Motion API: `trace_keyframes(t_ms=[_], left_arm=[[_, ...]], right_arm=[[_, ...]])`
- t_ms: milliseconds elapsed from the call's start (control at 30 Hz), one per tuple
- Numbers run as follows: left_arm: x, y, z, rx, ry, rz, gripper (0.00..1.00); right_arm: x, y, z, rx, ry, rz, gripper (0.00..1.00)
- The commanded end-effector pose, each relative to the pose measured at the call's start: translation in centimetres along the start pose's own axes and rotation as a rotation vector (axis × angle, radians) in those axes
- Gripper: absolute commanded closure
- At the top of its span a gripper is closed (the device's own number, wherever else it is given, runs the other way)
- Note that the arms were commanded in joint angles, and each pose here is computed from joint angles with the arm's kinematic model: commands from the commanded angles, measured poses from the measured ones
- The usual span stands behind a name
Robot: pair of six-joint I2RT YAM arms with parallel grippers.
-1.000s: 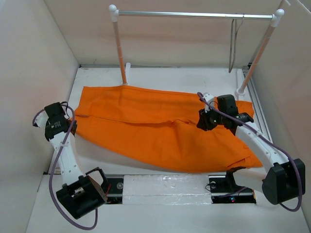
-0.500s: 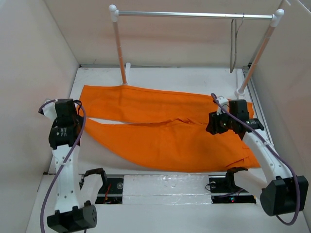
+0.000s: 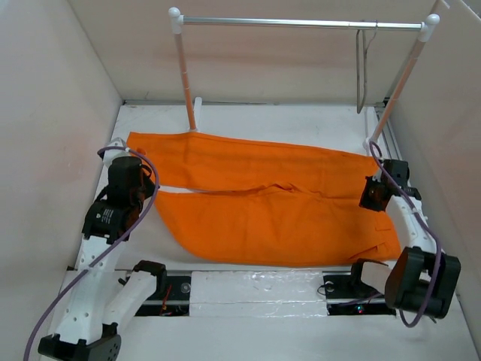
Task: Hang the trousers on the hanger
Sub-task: Flatten out the trousers at the center of the board.
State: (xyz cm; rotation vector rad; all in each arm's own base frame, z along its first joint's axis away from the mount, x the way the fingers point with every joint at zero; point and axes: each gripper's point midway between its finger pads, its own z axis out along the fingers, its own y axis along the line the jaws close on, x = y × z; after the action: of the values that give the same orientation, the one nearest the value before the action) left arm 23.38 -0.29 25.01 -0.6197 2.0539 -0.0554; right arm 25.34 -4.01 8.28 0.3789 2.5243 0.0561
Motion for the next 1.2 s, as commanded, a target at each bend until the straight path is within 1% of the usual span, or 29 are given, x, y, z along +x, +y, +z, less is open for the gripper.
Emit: trace_keyframes(t_ms=[0,67,233,267,300,367,400,433,533,633,700,733,767,800,833,867,900,933,967,1000,1033,1067,1133,1167], left_arm=[[-3.1,-0.8,-2.3,0.042,-0.136,0.055,1.0],[-2.8,-1.2,-2.5,0.053,-0.137,0.078,1.0],[-2.1,-1.9,-2.2,0.084,-0.124,0.107,1.0],[-2.0,-2.1,-2.2,0.09,-0.12,0.115,1.0],[-2.1,-2.2,-2.2,0.09,-0.12,0.118,1.0],[-2.5,-2.3,-2.5,0.091,-0.125,0.119,1.0],[-2.5,-2.4,-2.4,0.088,-0.117,0.124,1.0],[-2.6,-2.4,-2.5,0.086,-0.112,0.122,1.0],[-2.2,-3.3,-2.8,0.135,-0.083,0.105,1.0],[-1.6,-3.4,-3.2,0.147,-0.081,0.093,1.0],[-1.7,-3.1,-3.6,0.145,-0.093,0.088,1.0],[-1.7,-2.7,-3.6,0.13,-0.098,0.086,1.0],[-1.9,-2.5,-4.0,0.133,-0.11,0.079,1.0],[-1.9,-2.6,-4.2,0.146,-0.115,0.077,1.0],[-2.0,-2.6,-4.3,0.149,-0.123,0.071,1.0],[-2.1,-2.7,-4.7,0.164,-0.132,0.068,1.0],[-2.2,-2.8,-5.0,0.175,-0.136,0.069,1.0],[-2.4,-2.5,-5.1,0.166,-0.147,0.067,1.0],[-2.8,-2.3,-5.4,0.164,-0.162,0.062,1.0],[-2.9,-2.3,-5.6,0.168,-0.17,0.062,1.0],[-3.1,-2.0,-5.8,0.155,-0.181,0.066,1.0],[-3.5,-2.0,-6.2,0.162,-0.194,0.065,1.0],[-3.9,-1.7,-6.9,0.16,-0.215,0.06,1.0],[-3.9,-1.7,-6.9,0.159,-0.215,0.06,1.0]], right_arm=[[0.1,-2.0,2.2,0.086,0.01,0.078,1.0],[1.1,-2.0,3.6,0.087,0.055,0.099,1.0],[1.1,-1.8,6.2,0.082,0.11,0.103,1.0],[0.1,-1.8,6.4,0.084,0.101,0.104,1.0],[0.3,-1.8,7.2,0.081,0.129,0.101,1.0],[-0.6,-1.9,7.9,0.082,0.136,0.079,1.0],[-2.1,-1.7,8.1,0.072,0.116,0.07,1.0],[-2.2,-1.7,8.7,0.072,0.137,0.058,1.0],[-5.3,-1.0,9.3,0.026,0.081,0.017,1.0],[-8.6,0.8,7.7,-0.052,0.005,-0.026,0.99],[-9.6,1.3,5.1,-0.066,-0.02,-0.039,0.83],[-9.8,1.3,4.2,-0.066,-0.034,-0.051,0.64],[-9.7,0.5,2.5,-0.045,-0.048,-0.031,0.57],[-9.3,-0.4,1.7,-0.017,-0.053,-0.012,0.52],[-8.7,-1.3,1.0,0.001,-0.058,0.025,0.45],[-6.3,-3.4,1.0,0.041,-0.027,0.094,0.44],[-5.9,-4.3,-0.4,0.057,-0.072,0.131,0.44],[-4.7,-5.3,-0.6,0.073,-0.07,0.181,0.44],[-2.0,-6.3,-0.4,0.093,-0.029,0.232,0.44],[-1.2,-8.6,-1.5,0.145,-0.058,0.31,0.44],[-0.2,-9.8,-1.8,0.173,-0.056,0.345,0.45],[1.7,-11.9,-2.5,0.233,-0.058,0.428,0.45],[4.0,-14.4,-3.0,0.279,-0.06,0.521,0.43],[4.2,-14.2,-2.8,0.264,-0.056,0.524,0.43]])
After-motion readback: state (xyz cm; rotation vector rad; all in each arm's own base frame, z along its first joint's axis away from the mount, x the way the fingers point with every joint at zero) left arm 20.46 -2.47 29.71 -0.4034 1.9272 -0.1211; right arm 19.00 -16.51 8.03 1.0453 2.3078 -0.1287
